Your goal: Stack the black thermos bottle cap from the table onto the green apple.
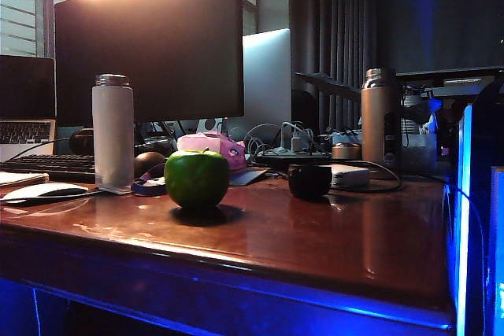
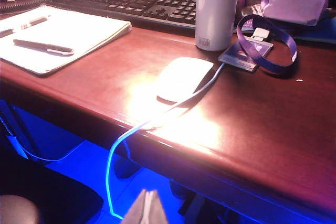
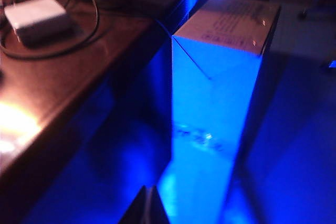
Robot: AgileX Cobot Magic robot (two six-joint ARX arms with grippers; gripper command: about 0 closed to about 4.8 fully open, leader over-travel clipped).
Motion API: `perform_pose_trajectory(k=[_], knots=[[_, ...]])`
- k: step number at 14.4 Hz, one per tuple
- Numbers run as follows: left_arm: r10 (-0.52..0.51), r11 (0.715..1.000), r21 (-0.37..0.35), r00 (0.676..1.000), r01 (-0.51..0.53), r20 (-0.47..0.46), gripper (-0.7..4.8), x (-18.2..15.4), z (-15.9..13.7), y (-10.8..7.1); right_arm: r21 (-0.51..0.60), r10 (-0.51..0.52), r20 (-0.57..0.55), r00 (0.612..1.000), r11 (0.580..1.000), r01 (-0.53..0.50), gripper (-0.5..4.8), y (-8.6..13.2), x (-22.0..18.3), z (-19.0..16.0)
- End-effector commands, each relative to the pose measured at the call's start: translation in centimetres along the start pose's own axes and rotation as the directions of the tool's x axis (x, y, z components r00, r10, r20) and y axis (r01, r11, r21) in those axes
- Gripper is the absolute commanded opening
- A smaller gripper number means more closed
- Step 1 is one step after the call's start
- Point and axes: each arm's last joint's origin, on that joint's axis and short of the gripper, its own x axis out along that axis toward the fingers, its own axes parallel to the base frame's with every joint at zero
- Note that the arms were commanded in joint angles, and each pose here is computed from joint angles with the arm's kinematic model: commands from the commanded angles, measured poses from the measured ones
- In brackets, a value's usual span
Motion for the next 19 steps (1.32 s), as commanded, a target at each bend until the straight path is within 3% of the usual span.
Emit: perform_pose_trajectory(k=[1,4,6,9,10,12,13,14,15,16,17,19], knots=[[0.008,1.000,0.000,1.000,-0.008,-0.019,-0.01,0.0,-0.3,0.0,0.082,-0.008,0.001,1.000,0.997,0.008,-0.01,0.0,0.0,0.0],[0.004,1.000,-0.007,1.000,-0.004,-0.018,-0.02,0.0,-0.3,0.0,0.094,-0.015,0.001,1.000,0.995,0.015,-0.01,0.0,0.0,0.0],[0.007,0.998,-0.064,0.999,-0.004,0.044,-0.02,-0.2,0.7,0.0,0.095,-0.023,0.005,1.000,0.995,0.022,-0.01,-0.1,0.0,0.0],[0.094,0.992,-0.113,0.953,-0.064,0.289,-0.01,-2.5,7.0,0.6,0.152,-0.011,0.108,0.994,0.988,-0.006,-0.01,0.0,-0.2,1.2],[0.128,0.988,-0.119,0.937,-0.093,0.324,-0.01,-3.3,9.4,0.9,0.183,-0.009,0.132,0.991,0.983,-0.016,-0.01,0.1,-0.5,2.0],[0.125,0.992,-0.046,0.929,-0.117,0.348,-0.02,-3.4,14.5,1.1,0.191,-0.007,0.182,0.983,0.981,-0.029,-0.01,0.2,-1.2,4.3],[0.076,0.995,0.037,0.946,-0.092,0.314,-0.02,-2.3,17.6,1.1,0.171,-0.005,0.209,0.978,0.985,-0.032,-0.01,0.3,-1.4,6.0],[-0.055,0.987,0.158,0.977,0.022,0.205,-0.03,0.0,21.5,0.9,0.110,0.006,0.225,0.974,0.993,-0.032,-0.01,0.5,-1.0,8.3],[-0.170,0.967,0.206,0.981,0.147,0.097,-0.04,1.6,23.5,0.7,0.037,0.048,0.229,0.972,0.998,-0.058,-0.01,0.8,-0.4,10.2],[-0.291,0.931,0.225,0.957,0.287,-0.016,-0.04,3.0,25.1,0.4,-0.031,0.091,0.227,0.970,0.996,-0.086,-0.01,1.1,0.4,11.8],[-0.391,0.887,0.209,0.910,0.412,-0.135,-0.04,4.6,26.1,0.1,-0.078,0.132,0.202,0.971,0.990,-0.118,-0.01,1.4,1.4,13.3],[-0.476,0.828,0.171,0.830,0.535,-0.291,-0.04,7.0,26.5,-0.2,-0.128,0.215,0.154,0.964,0.972,-0.196,-0.01,1.9,4.2,15.5]])
